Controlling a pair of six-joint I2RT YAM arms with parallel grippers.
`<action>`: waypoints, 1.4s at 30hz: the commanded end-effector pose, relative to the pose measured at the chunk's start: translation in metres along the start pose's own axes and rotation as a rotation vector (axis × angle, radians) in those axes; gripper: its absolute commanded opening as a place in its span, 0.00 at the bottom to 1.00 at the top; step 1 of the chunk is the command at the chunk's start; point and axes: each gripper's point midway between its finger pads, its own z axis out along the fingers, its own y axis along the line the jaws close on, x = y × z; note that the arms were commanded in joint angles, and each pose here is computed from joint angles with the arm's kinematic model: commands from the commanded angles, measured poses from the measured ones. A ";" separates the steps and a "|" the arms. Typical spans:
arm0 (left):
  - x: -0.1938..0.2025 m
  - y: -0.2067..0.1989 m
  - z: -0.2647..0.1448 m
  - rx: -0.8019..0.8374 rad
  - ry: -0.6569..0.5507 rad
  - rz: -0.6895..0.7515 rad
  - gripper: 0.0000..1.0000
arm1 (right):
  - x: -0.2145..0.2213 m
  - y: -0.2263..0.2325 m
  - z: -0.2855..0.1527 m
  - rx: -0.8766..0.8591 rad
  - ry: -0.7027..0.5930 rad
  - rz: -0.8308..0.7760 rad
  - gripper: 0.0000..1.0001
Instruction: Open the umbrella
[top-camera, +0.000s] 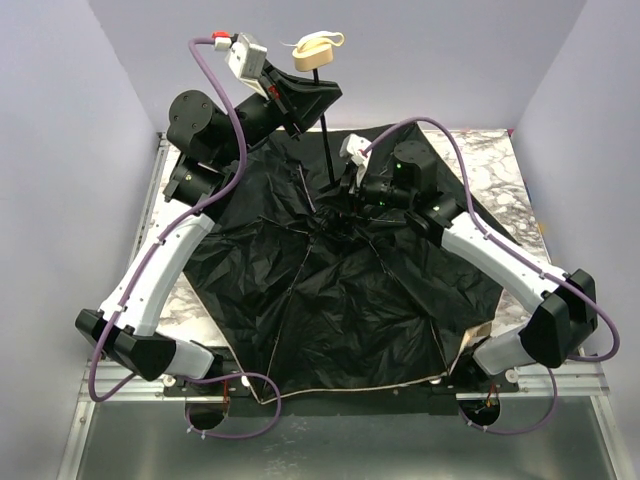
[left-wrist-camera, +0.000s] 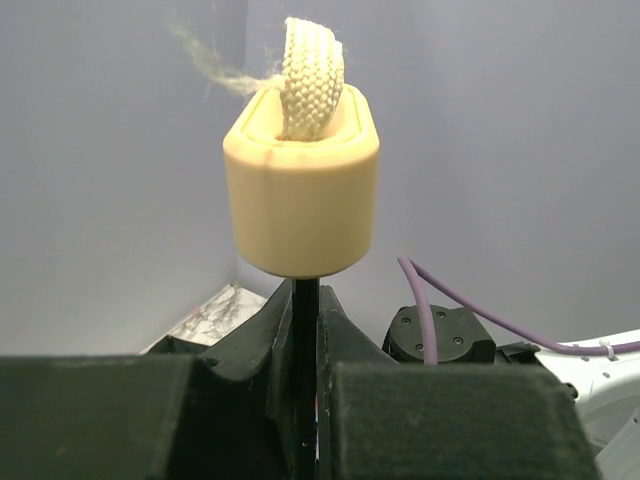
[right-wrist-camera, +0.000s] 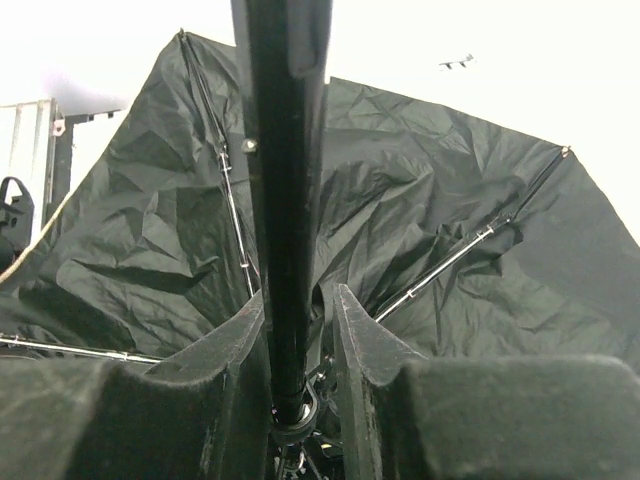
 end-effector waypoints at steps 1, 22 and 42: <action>-0.087 -0.038 -0.009 0.069 -0.212 0.122 0.00 | 0.056 0.000 -0.008 0.016 0.149 0.036 0.32; -0.130 -0.068 -0.028 0.120 -0.276 0.246 0.00 | 0.099 -0.067 -0.019 0.138 0.306 -0.133 0.00; 0.060 -0.085 -0.146 0.194 0.174 0.356 0.99 | -0.110 -0.147 -0.045 0.408 0.092 -0.712 0.00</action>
